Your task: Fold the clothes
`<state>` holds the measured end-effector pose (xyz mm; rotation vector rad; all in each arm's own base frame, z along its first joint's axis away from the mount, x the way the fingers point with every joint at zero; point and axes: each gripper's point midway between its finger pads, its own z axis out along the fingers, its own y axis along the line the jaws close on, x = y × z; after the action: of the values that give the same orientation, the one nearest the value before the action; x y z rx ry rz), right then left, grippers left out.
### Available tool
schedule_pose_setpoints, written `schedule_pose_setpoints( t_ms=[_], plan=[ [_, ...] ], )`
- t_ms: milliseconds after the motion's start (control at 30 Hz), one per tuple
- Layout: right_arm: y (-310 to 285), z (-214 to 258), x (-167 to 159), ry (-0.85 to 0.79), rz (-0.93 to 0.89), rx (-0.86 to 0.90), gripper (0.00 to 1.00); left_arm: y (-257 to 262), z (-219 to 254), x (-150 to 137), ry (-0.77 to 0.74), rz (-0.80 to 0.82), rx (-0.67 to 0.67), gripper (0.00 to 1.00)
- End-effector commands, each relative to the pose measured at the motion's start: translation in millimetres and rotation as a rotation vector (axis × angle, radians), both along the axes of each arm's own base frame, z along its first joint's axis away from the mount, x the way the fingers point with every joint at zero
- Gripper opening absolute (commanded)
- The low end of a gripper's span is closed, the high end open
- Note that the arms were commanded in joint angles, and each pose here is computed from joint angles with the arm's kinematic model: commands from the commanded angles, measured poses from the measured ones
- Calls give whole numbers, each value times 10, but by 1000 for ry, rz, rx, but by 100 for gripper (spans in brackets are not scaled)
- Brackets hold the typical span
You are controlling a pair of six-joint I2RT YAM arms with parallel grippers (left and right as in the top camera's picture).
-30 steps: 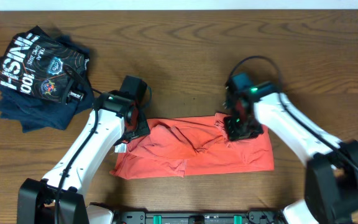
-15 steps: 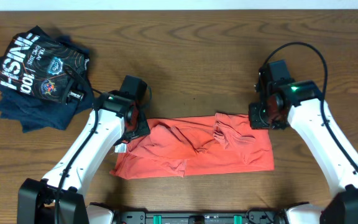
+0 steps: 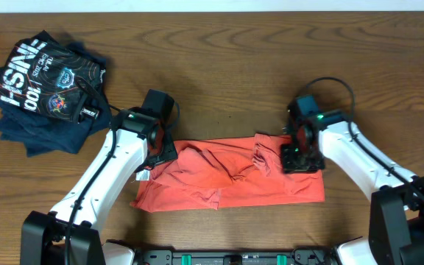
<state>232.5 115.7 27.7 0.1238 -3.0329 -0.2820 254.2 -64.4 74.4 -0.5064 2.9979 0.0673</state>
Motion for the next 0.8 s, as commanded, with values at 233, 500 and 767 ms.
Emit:
schedule_pose_setpoints(
  t_ms=[233, 500, 767],
  plan=[
    [821, 171, -293, 15, 308, 355, 36, 44, 0, -72, 24, -9, 14, 64],
    [369, 250, -20, -107, 189, 90, 34, 77, -1, -146, 54, -7, 26, 72],
    [-95, 696, 196, -307, 26, -39, 33, 74, -1, -143, 53, -7, 25, 72]
  ],
)
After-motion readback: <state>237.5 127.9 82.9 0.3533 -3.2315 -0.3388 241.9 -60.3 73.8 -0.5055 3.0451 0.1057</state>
